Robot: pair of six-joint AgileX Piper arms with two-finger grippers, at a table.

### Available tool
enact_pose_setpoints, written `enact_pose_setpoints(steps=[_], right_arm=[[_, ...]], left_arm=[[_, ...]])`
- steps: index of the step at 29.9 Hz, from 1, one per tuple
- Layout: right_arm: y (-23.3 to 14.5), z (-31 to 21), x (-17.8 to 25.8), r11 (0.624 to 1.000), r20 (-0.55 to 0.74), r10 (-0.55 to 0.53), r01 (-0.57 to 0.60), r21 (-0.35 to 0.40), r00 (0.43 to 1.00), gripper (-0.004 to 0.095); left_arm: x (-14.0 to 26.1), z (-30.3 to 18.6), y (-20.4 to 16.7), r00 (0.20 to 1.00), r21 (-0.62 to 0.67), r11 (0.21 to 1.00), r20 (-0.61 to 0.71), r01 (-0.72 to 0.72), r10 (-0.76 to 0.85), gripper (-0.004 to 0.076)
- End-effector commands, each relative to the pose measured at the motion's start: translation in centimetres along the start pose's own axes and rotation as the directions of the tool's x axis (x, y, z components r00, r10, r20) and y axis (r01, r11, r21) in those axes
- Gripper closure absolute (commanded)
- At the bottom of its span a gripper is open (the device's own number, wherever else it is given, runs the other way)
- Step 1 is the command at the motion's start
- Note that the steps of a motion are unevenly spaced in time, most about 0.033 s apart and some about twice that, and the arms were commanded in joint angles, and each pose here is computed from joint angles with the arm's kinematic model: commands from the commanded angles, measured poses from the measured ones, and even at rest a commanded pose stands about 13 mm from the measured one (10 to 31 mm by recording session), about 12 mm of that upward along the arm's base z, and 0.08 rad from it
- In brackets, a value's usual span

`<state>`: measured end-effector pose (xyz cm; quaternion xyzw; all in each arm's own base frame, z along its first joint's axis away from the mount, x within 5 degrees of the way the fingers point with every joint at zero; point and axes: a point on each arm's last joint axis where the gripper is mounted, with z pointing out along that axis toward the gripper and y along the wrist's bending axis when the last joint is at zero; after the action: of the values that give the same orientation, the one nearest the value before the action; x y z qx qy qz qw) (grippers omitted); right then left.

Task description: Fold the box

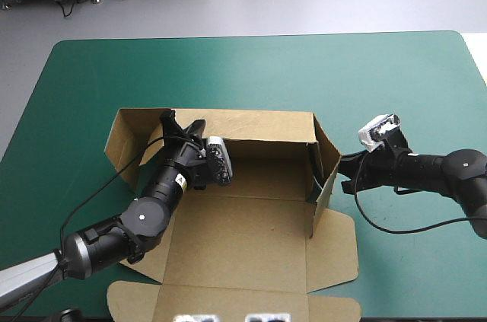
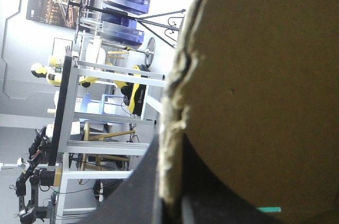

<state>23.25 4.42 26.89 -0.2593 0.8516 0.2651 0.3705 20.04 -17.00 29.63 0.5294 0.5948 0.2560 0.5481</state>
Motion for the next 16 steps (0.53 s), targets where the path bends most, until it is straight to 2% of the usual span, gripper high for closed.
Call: enact_pose_setpoints(steps=[1,4,7,16], right_arm=[[0.9,-0.7,-0.9,0.998,0.042,-0.033,0.035,-0.045,0.999,0.0602],[1.4,-0.7,-0.8,0.994,0.025,-0.043,0.045,-0.096,0.999,0.0518],[1.9,-0.8,-0.6,0.985,0.016,-0.081,0.083,-0.15,0.997,0.0514],[2.4,-0.5,-0.7,0.977,0.024,-0.116,0.118,-0.176,0.993,0.0512]], left_arm=[[-0.6,-0.6,1.4,0.999,-0.051,0.998,0.033,0.022,-0.02,0.0734],[-0.6,-0.6,1.4,0.999,-0.051,0.999,0.033,0.019,-0.018,0.0734],[-0.6,-0.6,1.4,0.999,-0.052,0.999,0.032,-0.001,0.002,0.0734],[-0.7,-0.6,1.3,0.995,-0.046,0.995,0.036,-0.093,0.095,0.0734]])
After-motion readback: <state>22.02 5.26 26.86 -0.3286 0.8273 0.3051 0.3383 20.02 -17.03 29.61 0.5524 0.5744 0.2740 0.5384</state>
